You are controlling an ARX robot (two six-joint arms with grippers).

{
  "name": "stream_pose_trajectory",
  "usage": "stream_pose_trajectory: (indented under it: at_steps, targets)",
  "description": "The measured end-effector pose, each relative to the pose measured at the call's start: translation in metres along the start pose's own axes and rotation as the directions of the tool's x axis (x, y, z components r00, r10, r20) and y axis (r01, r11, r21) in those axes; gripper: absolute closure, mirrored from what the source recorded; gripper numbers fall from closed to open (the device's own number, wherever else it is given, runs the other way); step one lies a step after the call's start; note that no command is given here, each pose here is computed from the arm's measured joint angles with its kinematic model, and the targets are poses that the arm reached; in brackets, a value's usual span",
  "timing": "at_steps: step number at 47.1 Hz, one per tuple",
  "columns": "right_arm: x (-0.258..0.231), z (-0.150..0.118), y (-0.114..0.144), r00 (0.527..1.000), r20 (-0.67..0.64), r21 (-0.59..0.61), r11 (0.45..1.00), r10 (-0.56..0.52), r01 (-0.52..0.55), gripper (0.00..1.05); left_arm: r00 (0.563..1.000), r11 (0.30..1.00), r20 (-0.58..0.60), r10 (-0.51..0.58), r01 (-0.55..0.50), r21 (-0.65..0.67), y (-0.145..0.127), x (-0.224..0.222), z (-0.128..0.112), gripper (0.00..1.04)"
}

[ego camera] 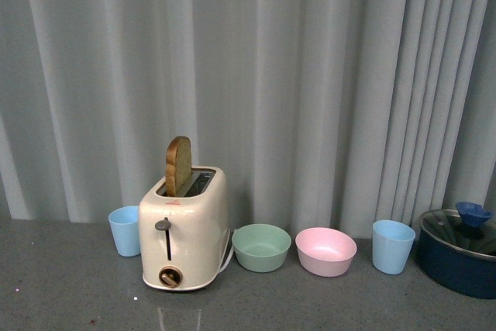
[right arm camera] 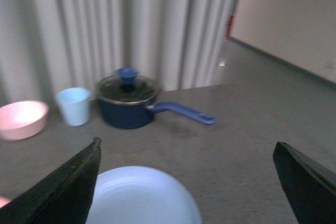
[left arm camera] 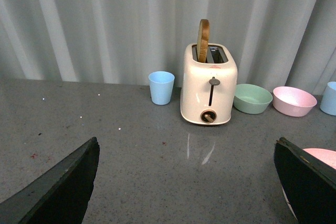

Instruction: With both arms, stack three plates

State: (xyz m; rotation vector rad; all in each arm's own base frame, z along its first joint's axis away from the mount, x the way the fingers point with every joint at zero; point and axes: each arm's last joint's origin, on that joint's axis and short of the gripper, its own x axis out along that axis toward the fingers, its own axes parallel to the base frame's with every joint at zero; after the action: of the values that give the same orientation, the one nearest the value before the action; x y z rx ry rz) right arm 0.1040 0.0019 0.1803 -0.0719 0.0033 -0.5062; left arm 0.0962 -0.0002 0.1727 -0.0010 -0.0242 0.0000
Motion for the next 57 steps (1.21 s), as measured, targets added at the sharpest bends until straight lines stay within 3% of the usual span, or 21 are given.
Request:
stream_pose_trajectory:
  at_steps: [6,10,15,24,30,35,40,51,57]
  targets:
    - [0.016,0.025,-0.007,0.991,0.033,0.019,0.992,-0.128,0.128,0.07,1.0,1.0,0.0,-0.002,0.002,0.0,0.0,0.0,0.0,0.07]
    - [0.041,0.046,-0.015,0.995,0.04,0.051,0.994,-0.096,0.094,0.07,1.0,1.0,0.0,-0.003,0.003,0.0,0.0,0.0,0.0,0.07]
    - [0.091,0.06,-0.031,0.996,-0.076,0.099,0.994,-0.046,0.054,0.07,1.0,1.0,0.0,-0.002,0.002,0.0,0.0,0.0,0.0,0.07]
    - [0.166,0.047,-0.063,0.947,-0.32,0.211,0.975,0.007,0.064,0.07,1.0,1.0,0.0,-0.003,0.003,0.0,0.0,0.0,0.0,0.07]
    - [0.211,0.021,-0.083,0.88,-0.475,0.2,0.974,0.002,0.105,0.07,1.0,1.0,0.0,-0.002,0.002,0.0,0.0,0.0,0.0,0.07]
    - [0.225,-0.028,-0.082,0.77,-0.634,0.147,0.988,0.063,0.039,0.07,1.0,1.0,0.0,-0.003,0.003,0.0,0.0,0.0,0.0,0.07]
    - [0.224,-0.06,-0.078,0.701,-0.707,0.105,0.994,0.09,-0.022,0.07,1.0,1.0,0.0,-0.002,0.002,0.0,0.0,0.0,0.0,0.07]
    - [0.224,-0.105,-0.064,0.633,-0.76,0.029,0.982,0.143,-0.187,0.07,1.0,1.0,0.0,-0.003,0.003,0.0,0.0,0.0,0.0,0.07]
    - [0.224,-0.114,-0.051,0.611,-0.765,0.017,0.955,0.203,-0.296,0.07,1.0,1.0,0.0,-0.002,0.002,0.0,0.0,0.0,0.0,0.07]
